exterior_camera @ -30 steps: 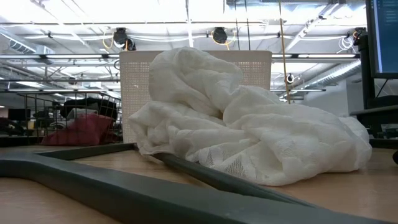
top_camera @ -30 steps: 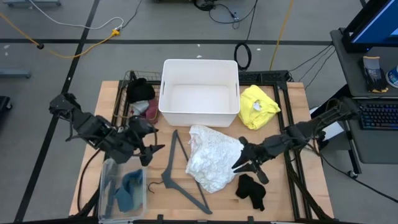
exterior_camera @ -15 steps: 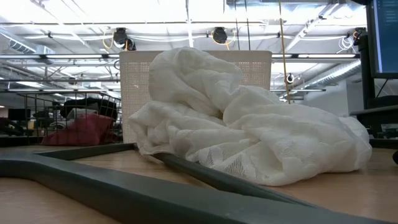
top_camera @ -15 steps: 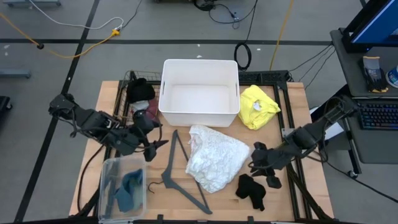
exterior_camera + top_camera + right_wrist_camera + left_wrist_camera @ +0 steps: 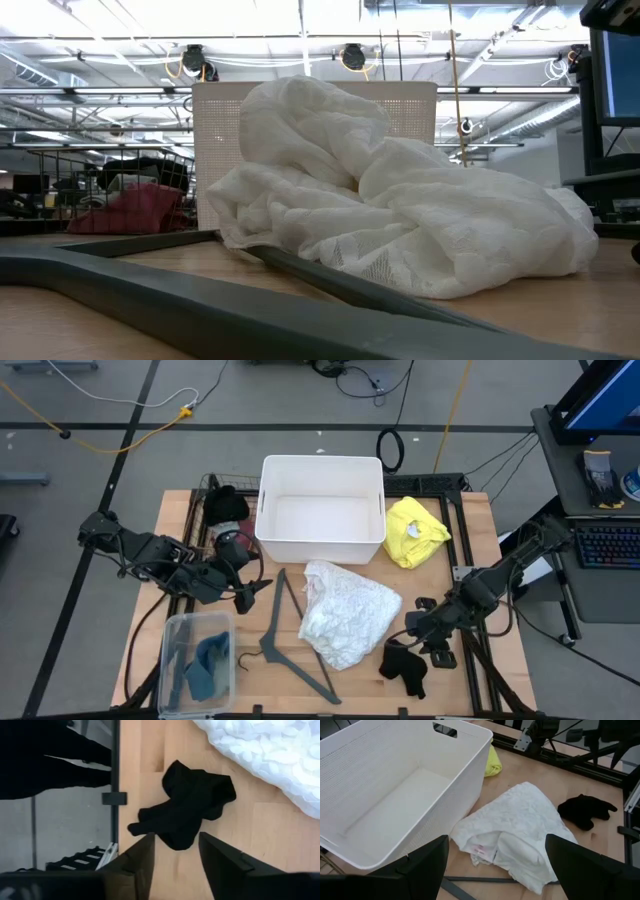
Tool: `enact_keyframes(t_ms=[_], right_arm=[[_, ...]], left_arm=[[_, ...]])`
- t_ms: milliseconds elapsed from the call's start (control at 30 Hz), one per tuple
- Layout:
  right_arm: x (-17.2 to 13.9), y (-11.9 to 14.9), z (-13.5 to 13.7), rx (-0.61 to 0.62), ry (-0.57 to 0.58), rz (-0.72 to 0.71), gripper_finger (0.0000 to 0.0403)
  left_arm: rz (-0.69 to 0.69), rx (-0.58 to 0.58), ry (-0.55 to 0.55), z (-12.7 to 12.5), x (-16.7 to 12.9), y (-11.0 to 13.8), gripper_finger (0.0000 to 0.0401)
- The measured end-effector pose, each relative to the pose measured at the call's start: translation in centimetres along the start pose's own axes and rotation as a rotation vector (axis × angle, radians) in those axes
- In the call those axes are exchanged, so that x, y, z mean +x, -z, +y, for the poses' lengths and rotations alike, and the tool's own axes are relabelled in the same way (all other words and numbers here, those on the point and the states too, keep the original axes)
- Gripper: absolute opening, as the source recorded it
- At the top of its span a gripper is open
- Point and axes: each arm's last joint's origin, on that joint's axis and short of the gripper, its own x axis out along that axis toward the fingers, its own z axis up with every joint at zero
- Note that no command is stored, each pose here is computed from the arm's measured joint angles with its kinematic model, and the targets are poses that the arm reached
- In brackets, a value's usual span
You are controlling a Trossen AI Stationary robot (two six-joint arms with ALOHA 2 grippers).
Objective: Pick & Place Cloths
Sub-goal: Put the black sock into the transparent bin
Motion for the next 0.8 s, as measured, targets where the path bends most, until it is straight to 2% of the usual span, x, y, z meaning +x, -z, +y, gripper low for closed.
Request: enact_keyframes(t_ms=[167,300,533,800], right_arm=[[1.2,-0.4,0.0,-0.028,0.028,0.034,0.0186],[2.6,-0.8,0.0,-0.071,0.051,0.064,0.0201],[5.1,-1.5,0.2,-0.141,0.078,0.113,0.0199],[7.2,-2.1,0.5,-0.136,0.079,0.120,0.0197]], left_arm=[[0.000,-0.001,0.000,0.0,0.0,0.0,0.0335],[0.000,-0.001,0.000,0.0,0.0,0.0,0.0335],[0.001,-0.003,0.000,0.0,0.0,0.0,0.0335],[0.002,-0.001,-0.002,0.0,0.0,0.0,0.0335]])
